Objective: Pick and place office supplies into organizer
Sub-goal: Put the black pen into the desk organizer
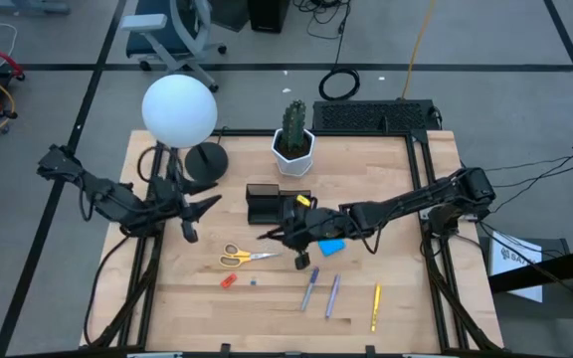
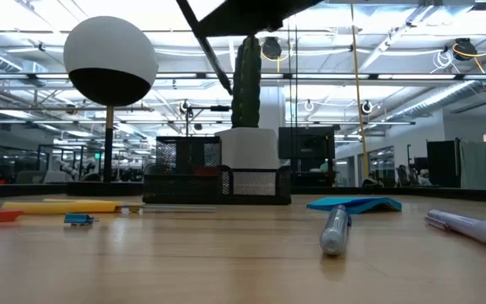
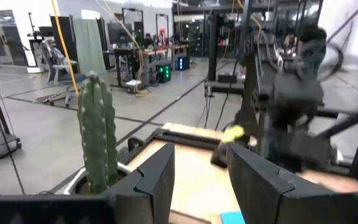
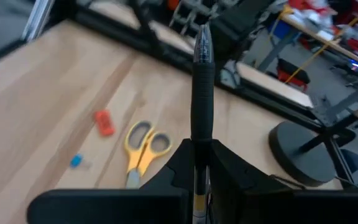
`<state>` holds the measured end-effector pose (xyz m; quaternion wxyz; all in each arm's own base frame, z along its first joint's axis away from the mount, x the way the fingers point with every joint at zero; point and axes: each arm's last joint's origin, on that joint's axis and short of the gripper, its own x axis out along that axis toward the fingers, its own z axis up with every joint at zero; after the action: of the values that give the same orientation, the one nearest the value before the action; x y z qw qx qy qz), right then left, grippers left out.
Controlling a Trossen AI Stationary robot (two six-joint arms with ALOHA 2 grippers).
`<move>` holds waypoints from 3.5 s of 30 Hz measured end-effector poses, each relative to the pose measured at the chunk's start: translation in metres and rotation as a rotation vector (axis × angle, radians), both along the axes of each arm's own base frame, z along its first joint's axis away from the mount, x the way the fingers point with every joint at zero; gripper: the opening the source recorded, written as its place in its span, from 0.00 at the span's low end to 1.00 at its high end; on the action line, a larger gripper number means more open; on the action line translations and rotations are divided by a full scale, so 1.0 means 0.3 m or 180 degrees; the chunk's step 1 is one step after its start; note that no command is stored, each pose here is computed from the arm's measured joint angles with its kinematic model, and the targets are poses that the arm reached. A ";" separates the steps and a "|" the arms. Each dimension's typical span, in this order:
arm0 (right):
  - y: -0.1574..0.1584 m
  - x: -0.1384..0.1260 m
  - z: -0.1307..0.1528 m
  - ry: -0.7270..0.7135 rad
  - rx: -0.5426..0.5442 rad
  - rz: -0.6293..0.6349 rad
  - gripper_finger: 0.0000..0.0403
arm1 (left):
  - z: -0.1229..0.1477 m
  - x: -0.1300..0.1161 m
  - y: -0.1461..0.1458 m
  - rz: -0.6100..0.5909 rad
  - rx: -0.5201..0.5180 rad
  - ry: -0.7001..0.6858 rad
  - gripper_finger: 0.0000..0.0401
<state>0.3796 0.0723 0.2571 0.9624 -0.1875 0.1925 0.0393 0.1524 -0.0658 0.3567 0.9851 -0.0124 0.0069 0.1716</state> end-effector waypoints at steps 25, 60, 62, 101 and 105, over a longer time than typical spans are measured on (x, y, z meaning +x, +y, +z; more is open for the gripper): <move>-0.009 -0.059 0.195 -0.0856 0.0438 0.0224 0.05 | -0.214 0.118 -0.056 -0.0547 0.0460 0.0713 0.38; -0.014 -0.057 0.179 -0.0724 0.0430 0.0317 0.05 | -0.184 0.241 -0.103 -0.0973 0.0761 -0.0080 0.38; -0.013 -0.051 0.175 -0.0741 0.0426 0.0320 0.05 | -0.189 0.248 -0.099 -0.0950 0.0759 -0.0060 0.38; -0.011 -0.041 0.166 -0.0776 0.0424 0.0333 0.05 | -0.220 0.339 -0.063 -0.1055 0.0550 -0.0350 0.38; -0.011 -0.041 0.166 -0.0775 0.0423 0.0332 0.06 | -0.220 0.339 -0.063 -0.1054 0.0550 -0.0350 0.36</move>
<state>0.3673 0.0690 0.3068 0.9856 -0.1364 0.0614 0.0789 0.2542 -0.0848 0.2907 0.9961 0.0642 -0.0597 0.0062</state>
